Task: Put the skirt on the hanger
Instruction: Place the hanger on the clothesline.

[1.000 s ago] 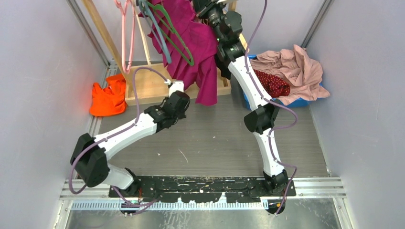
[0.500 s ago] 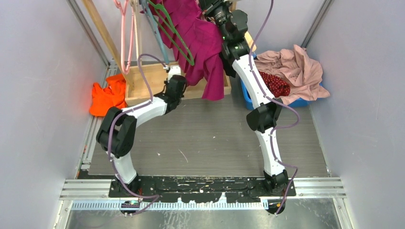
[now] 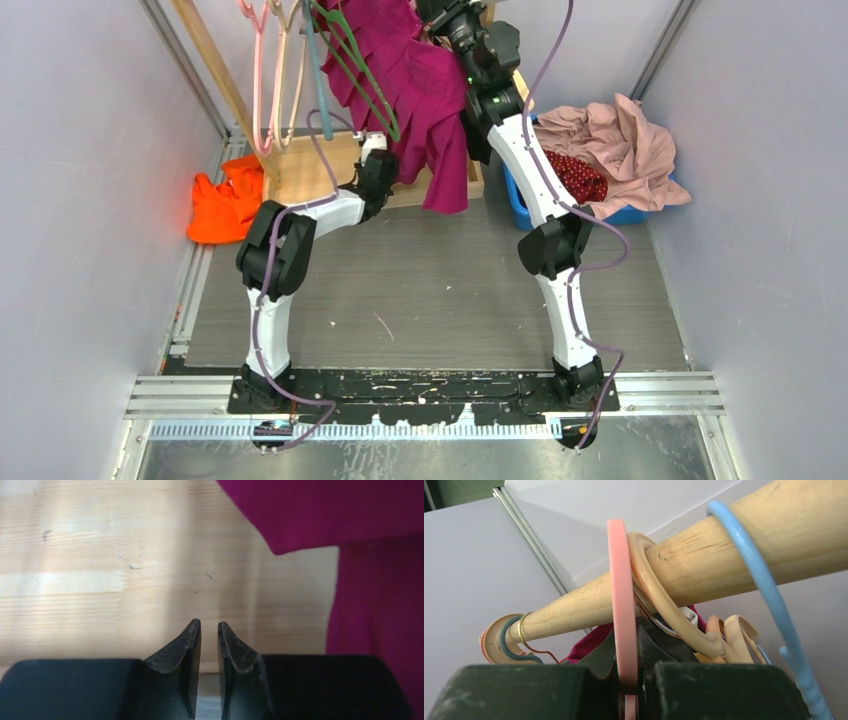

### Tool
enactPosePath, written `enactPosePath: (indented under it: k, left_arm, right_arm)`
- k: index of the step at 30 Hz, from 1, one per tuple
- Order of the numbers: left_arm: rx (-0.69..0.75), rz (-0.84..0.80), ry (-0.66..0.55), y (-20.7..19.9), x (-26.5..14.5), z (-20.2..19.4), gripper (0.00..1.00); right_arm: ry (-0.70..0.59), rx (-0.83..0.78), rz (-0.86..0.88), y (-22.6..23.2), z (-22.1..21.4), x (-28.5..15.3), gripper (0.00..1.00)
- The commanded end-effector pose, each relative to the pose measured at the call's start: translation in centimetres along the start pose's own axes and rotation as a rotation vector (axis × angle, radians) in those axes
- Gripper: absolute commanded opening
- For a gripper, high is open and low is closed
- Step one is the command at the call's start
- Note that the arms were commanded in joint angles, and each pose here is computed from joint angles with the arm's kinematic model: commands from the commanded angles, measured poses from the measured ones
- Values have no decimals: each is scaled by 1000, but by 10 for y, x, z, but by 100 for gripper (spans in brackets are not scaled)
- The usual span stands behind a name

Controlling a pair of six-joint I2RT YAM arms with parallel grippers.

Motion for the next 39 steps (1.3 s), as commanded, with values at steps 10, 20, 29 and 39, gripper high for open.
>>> enactPosePath:
  k: [10,20,29,39]
  left_arm:
    - [-39,-69,101,-19,22,-13,15]
    - [-29,-154,158,-33,-4,-47,13]
    - [-6,-211,160,-41,-29,-49,12]
    - [21,-245,159,-46,-52,-54,12]
  right_arm:
    - [-100,48,124,60,54,-6,1]
    - [-78,67,127,61,46,-9,1]
    - [-46,35,107,70,35,-14,1]
    - [17,-68,76,95,9,-17,1]
Point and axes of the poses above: each gripper's point midway between its finger pads, its own x axis out along the fingers, its own y axis along the line the jaws close on, z = x × y, the point moved 2 cm from there along -x, back along the fingers, and after that the axes turned 12 degrees about x, right-handed, at the moved point
